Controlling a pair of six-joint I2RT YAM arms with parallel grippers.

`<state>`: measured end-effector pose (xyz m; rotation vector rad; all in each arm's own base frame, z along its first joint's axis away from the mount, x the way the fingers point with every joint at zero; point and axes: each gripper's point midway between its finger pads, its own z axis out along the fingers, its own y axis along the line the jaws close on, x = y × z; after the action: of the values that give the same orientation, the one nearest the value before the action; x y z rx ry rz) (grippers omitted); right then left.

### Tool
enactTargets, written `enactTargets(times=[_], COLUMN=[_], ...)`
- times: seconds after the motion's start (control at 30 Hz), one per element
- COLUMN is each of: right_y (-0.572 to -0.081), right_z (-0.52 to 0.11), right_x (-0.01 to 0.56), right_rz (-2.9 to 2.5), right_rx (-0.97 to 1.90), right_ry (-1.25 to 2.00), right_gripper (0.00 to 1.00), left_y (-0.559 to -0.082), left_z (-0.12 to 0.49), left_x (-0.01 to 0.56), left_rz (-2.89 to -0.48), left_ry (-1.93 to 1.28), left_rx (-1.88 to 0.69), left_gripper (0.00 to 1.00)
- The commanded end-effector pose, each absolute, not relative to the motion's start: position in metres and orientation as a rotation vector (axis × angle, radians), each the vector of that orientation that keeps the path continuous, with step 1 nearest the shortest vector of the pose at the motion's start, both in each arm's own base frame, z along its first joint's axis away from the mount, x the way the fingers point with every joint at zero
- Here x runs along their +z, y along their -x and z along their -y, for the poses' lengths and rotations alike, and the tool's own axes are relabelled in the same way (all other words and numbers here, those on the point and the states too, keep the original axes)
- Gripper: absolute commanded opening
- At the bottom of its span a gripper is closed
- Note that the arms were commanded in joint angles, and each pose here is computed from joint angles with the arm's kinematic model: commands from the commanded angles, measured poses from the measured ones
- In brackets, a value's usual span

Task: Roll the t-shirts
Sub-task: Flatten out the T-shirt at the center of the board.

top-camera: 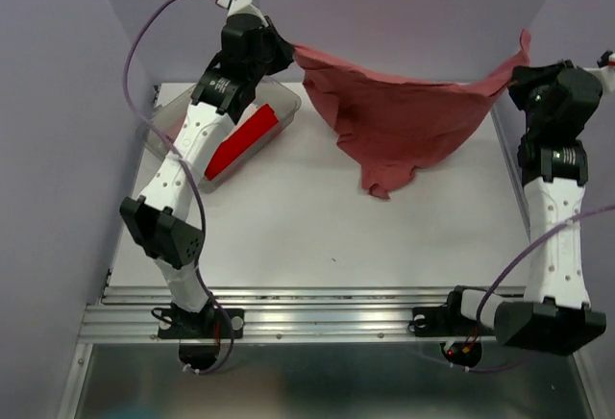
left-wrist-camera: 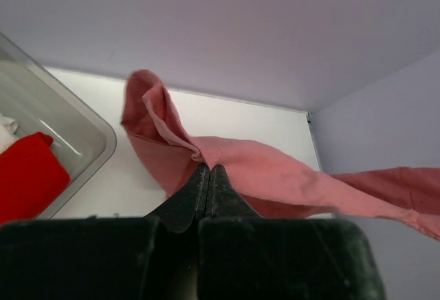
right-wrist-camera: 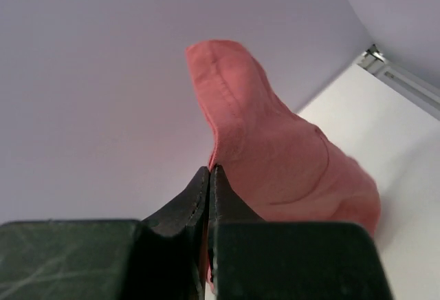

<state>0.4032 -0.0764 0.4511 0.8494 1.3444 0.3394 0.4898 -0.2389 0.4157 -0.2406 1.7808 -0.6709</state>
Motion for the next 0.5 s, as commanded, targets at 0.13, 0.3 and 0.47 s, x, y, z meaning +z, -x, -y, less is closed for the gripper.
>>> enactTargets(times=[0.13, 0.3, 0.47], right_y=[-0.294, -0.244, -0.226], right_z=[0.058, 0.036, 0.03], right_x=[0.315, 0.182, 0.145], right_rz=[-1.589, -1.899, -1.983], right_rx=[0.24, 0.236, 0.222], right_ry=[-0.923, -1.092, -1.15], right_gripper=[0.01, 0.37, 0.7], left_y=[-0.427, -0.387, -0.356], left_z=[0.221, 0.215, 0.208], left_x=[0.339, 0.232, 0.16], left_rz=[-1.898, -2.096, -2.248], left_ry=[0.132, 0.129, 0.162], left_rx=[-0.718, -0.718, -0.708], left_gripper=[0.0, 0.0, 0.0])
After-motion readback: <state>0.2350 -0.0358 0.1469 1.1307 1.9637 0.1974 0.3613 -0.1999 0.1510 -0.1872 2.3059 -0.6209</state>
